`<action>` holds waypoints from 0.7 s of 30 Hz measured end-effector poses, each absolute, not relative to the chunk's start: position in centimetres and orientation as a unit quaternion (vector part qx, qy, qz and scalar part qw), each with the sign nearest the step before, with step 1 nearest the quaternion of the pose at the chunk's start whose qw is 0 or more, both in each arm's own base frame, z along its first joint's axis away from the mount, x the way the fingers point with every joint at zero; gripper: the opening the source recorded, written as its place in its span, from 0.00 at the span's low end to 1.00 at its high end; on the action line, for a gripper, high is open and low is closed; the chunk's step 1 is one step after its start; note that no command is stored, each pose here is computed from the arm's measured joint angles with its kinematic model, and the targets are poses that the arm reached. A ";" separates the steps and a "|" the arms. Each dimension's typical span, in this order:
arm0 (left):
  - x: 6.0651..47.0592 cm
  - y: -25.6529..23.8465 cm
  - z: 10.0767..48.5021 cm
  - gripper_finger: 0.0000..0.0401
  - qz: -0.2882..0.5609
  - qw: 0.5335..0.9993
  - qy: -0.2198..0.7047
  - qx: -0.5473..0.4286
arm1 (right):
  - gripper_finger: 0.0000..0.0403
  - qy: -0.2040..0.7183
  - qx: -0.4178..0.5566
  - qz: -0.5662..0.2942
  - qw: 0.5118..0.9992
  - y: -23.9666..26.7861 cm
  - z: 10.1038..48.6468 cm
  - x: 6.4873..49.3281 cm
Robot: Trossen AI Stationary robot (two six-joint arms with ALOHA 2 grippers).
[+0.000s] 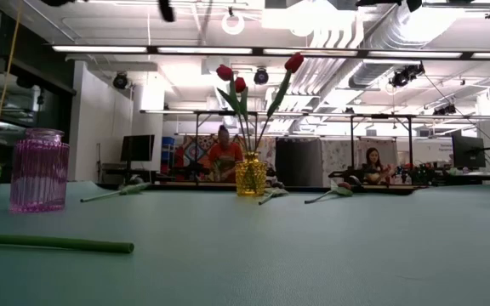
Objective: Sort flowers into vase by color
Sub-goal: Put the left dark red tulip into the blue vase
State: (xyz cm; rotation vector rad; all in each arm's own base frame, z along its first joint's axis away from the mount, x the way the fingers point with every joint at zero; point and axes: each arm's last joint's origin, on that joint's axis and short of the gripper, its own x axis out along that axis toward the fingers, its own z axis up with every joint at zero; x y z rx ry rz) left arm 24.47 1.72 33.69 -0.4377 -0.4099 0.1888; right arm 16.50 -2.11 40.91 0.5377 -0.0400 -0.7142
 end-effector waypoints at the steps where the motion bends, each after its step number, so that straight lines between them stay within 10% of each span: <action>1: 25.2 1.3 33.3 0.00 0.080 0.949 -0.212 -0.221 | 0.79 -0.021 0.261 -0.335 0.905 -2.1 41.1 16.3; 21: 42.3 -8.2 33.8 0.00 0.057 0.939 -0.230 -0.249 | 0.79 0.056 0.245 -0.153 0.956 -0.9 41.3 10.8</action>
